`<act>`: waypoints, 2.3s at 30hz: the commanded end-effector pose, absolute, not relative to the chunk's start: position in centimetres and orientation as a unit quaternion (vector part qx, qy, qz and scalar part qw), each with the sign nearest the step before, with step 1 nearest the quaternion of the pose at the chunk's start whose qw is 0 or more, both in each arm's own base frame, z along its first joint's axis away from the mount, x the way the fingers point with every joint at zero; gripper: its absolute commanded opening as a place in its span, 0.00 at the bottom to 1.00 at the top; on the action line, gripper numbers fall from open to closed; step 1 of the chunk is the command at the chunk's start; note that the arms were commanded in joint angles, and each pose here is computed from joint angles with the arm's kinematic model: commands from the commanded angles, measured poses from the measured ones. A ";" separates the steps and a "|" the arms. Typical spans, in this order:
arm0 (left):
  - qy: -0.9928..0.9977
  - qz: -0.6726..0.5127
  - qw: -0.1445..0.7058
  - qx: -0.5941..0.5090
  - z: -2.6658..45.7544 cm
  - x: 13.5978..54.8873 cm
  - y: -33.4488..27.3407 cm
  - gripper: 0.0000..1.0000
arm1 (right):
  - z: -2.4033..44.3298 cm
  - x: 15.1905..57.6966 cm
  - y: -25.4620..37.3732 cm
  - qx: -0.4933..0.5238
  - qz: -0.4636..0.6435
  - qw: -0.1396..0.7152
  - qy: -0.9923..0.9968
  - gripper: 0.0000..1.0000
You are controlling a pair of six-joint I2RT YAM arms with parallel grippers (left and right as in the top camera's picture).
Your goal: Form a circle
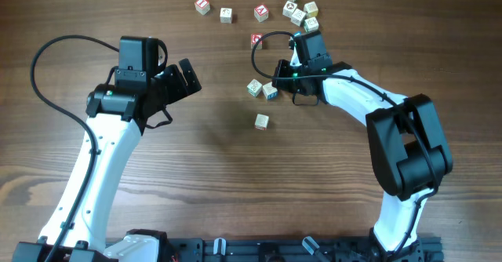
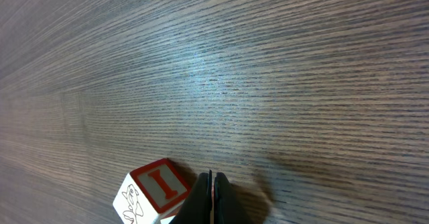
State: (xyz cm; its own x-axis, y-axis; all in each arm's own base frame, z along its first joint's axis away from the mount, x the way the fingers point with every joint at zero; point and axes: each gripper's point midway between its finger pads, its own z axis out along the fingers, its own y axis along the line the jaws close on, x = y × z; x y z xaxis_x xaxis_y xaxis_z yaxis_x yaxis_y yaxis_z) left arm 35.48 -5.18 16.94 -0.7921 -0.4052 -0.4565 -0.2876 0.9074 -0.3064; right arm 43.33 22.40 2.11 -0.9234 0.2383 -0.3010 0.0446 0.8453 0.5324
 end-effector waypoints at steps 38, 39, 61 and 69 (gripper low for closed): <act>0.939 -0.116 0.264 -0.189 17.0 35.7 -5.1 1.00 | 3.6 43.2 26.6 -0.030 0.305 0.224 0.925 0.05; 0.939 -0.116 0.264 -0.189 17.0 35.7 -5.1 1.00 | 3.6 43.2 26.6 -0.030 0.305 0.224 0.925 0.05; 0.939 -0.116 0.264 -0.189 17.0 35.7 -5.1 1.00 | 3.3 43.8 26.7 -0.017 0.311 0.221 0.924 0.05; 0.939 -0.116 0.264 -0.189 17.0 35.7 -5.1 1.00 | 2.8 43.4 26.3 -0.013 0.301 0.210 0.930 0.05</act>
State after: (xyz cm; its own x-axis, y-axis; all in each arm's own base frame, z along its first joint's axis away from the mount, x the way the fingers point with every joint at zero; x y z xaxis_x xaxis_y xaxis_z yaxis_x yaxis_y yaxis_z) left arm 35.47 -5.18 16.94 -0.7922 -0.4052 -0.4563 -0.2877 0.9074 -0.3062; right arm 43.15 26.27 3.21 -0.9089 0.1000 -0.4050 -0.1572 0.8172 0.5545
